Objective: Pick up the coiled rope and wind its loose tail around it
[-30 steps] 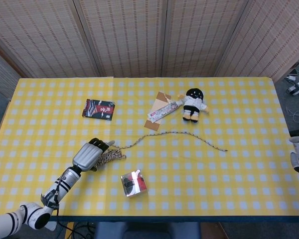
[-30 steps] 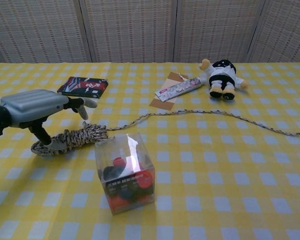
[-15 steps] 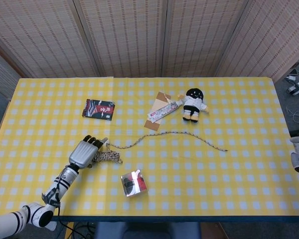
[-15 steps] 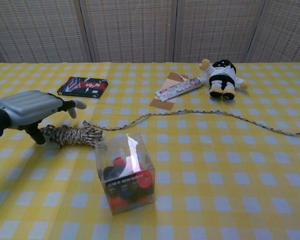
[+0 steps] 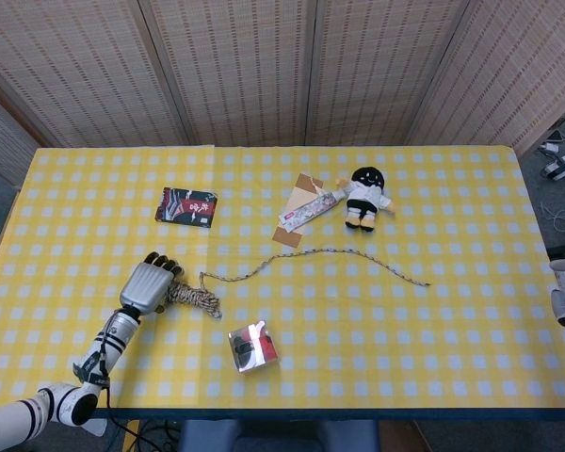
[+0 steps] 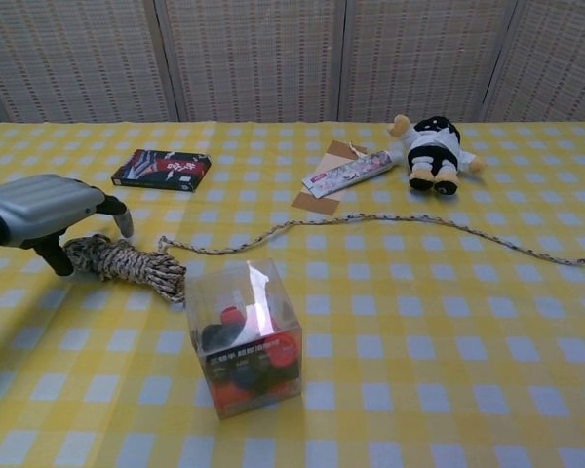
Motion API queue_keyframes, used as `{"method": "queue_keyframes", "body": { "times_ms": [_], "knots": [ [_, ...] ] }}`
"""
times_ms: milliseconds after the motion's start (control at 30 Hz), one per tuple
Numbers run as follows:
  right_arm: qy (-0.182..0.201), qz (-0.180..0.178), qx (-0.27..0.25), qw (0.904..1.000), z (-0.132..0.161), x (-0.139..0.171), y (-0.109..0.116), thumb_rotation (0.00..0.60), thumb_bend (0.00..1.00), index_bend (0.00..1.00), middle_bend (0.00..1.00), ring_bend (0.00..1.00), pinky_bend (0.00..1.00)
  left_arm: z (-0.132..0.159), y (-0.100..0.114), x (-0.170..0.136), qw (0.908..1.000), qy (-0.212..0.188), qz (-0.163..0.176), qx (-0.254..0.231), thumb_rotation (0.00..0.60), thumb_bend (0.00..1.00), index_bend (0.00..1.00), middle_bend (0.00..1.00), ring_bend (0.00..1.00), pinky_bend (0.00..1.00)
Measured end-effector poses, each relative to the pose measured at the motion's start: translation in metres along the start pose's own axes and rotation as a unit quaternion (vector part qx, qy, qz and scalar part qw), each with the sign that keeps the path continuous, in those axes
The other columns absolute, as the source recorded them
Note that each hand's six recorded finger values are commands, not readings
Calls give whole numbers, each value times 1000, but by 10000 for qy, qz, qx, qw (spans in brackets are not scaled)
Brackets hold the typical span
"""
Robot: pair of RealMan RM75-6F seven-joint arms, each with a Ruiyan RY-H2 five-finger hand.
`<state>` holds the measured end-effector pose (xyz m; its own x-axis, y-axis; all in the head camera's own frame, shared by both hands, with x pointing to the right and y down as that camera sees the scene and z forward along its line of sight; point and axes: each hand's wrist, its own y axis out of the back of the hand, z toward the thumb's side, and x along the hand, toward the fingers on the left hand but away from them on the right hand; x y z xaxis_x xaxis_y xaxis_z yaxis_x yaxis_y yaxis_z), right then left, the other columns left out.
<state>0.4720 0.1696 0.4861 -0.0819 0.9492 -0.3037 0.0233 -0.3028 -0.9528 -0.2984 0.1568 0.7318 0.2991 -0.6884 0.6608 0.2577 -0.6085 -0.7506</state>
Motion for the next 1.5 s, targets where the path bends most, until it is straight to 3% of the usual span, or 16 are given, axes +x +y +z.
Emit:
{"method": "queue_keyframes", "body": {
  "times_ms": [1100,1300,1500],
  "knots": [
    [-76,-42,-58,9999,-3,3,4,600,385,363,270,160,288,-5,-8,13,9987,34,174,-481,600,248,703,652,434,139],
    [-57,-54,-65,9999,-2,4,5,600,385,363,270,160,288,-11,-3,12,9973,85,260,-686,600,252,730,687,461,144],
    [38,19,-69,10000,5,3,4,600,384,363,272,160,288,-26,17,10,9917,223,530,-1147,600,253,736,697,474,154]
  ]
}}
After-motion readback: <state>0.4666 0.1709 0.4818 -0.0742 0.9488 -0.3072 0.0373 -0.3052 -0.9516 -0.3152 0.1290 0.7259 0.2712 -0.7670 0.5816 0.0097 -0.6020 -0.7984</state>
